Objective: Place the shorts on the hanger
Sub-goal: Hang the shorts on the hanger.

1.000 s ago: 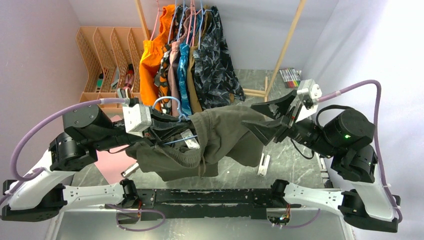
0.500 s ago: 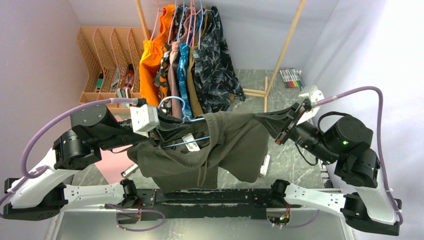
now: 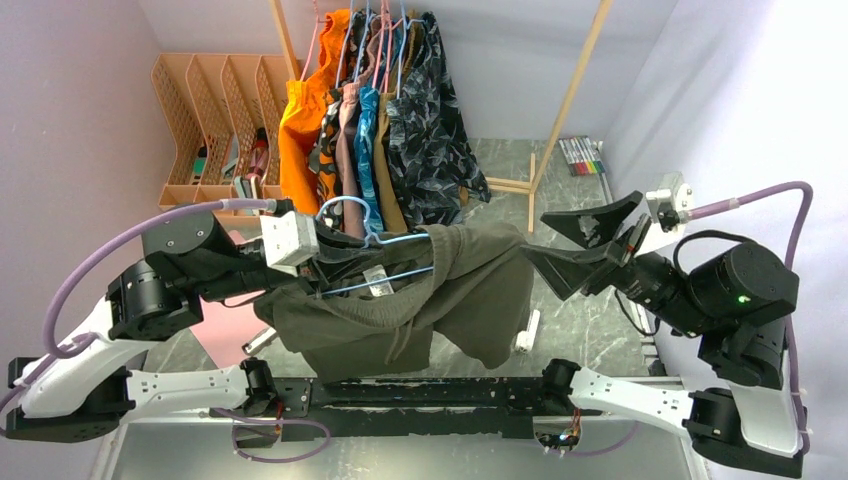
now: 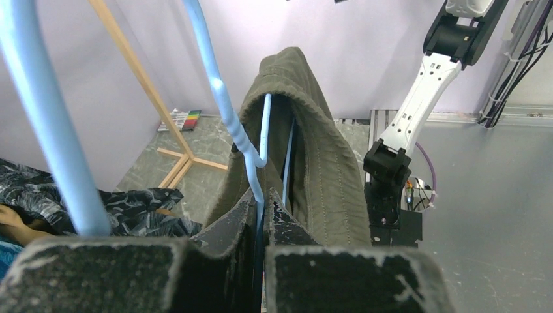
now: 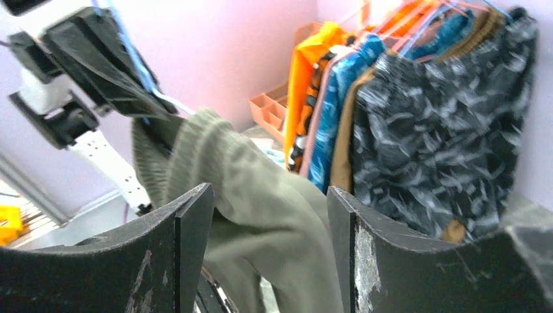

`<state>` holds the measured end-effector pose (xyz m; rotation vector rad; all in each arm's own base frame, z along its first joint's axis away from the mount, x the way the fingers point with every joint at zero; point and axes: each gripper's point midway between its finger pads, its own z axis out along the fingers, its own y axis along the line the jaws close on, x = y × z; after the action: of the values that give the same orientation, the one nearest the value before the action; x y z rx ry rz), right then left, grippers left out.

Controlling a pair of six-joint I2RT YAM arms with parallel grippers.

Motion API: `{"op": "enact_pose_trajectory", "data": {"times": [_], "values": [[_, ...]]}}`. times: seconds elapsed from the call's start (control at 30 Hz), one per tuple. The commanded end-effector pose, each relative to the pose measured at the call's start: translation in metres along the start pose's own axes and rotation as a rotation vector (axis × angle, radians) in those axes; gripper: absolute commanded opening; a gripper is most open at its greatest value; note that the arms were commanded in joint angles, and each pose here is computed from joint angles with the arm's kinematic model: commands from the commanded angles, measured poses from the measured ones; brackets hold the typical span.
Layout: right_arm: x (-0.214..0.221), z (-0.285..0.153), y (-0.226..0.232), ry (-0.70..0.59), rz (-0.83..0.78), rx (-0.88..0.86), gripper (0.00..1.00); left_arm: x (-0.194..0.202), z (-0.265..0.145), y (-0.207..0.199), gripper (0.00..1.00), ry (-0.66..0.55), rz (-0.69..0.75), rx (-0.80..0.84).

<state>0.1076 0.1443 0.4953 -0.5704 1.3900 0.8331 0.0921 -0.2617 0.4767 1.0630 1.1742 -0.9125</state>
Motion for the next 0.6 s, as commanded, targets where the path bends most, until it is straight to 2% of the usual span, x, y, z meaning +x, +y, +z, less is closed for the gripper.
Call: {"op": "enact_pose_trajectory", "data": {"times": [0.0,0.13,0.23,0.43,0.57], "values": [[-0.005,0.033,0.033,0.007,-0.033,-0.165,0.67,-0.030,0.004,0.002,0.07,-0.097,0.023,0.004],[0.014,0.062,0.045,0.051,-0.044,-0.216,0.67,-0.032,0.010,0.000,0.07,-0.096,0.021,0.023],[0.019,0.072,0.048,0.052,-0.046,-0.233,0.61,-0.033,0.012,-0.001,0.07,-0.098,0.017,0.031],[0.028,0.077,0.050,0.075,-0.050,-0.241,0.35,-0.040,0.009,0.000,0.07,-0.113,0.026,0.030],[0.031,0.073,0.038,0.078,-0.049,-0.180,0.25,-0.045,0.006,0.001,0.07,-0.126,0.037,0.020]]}}
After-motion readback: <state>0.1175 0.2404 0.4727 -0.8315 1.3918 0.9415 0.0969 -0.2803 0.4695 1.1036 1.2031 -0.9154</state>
